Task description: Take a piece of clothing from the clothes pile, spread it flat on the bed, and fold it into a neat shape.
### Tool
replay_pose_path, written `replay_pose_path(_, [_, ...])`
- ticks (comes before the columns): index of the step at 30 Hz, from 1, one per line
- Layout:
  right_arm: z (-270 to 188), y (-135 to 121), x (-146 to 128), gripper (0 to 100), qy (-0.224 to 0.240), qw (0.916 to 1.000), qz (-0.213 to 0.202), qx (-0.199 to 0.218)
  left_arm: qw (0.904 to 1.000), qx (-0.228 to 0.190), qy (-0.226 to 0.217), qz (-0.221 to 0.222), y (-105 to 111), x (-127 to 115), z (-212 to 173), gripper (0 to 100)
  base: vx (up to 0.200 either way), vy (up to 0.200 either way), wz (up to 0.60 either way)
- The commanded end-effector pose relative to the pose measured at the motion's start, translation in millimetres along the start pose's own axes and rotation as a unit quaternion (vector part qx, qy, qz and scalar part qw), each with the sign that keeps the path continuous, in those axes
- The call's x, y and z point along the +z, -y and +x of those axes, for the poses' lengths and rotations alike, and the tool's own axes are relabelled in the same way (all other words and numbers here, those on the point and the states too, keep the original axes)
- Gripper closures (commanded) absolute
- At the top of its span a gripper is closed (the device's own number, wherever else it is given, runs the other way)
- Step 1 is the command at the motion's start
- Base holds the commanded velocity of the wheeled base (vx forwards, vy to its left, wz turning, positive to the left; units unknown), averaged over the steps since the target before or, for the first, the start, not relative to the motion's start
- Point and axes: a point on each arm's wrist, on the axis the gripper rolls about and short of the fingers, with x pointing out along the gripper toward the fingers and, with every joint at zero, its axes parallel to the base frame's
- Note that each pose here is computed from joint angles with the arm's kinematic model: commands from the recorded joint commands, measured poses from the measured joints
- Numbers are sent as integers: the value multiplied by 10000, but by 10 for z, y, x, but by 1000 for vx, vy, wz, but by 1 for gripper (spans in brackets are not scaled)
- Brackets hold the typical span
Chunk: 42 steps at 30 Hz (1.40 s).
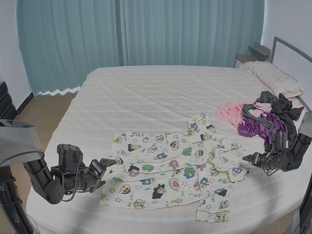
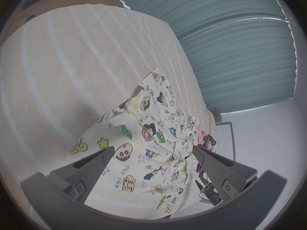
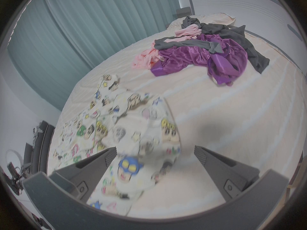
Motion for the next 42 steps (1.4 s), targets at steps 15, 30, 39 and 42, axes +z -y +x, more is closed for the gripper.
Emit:
replay_pose_path(15, [-334,-564,-1147,0,-905,9865,-1030,899,9991,118,-244,329,-43,-156,-61,0,-107,0,0])
replay_pose_path(30, [-150,-777,-1389,100,-927,9827,-1269,984,9991,98,-234,341,-33,-150,-55,0,0,0,0])
replay_pose_path(39, [-226,-750,-1400,100,-919,9836,-1308,837,9991,84,-228,352,-26,-148,-56,0,0,0,0])
replay_pose_path(42, [-365,-718,-1359,100,-856,9845,-1281,832,9989,102,-244,382,-35,-156,-56,0,0,0,0])
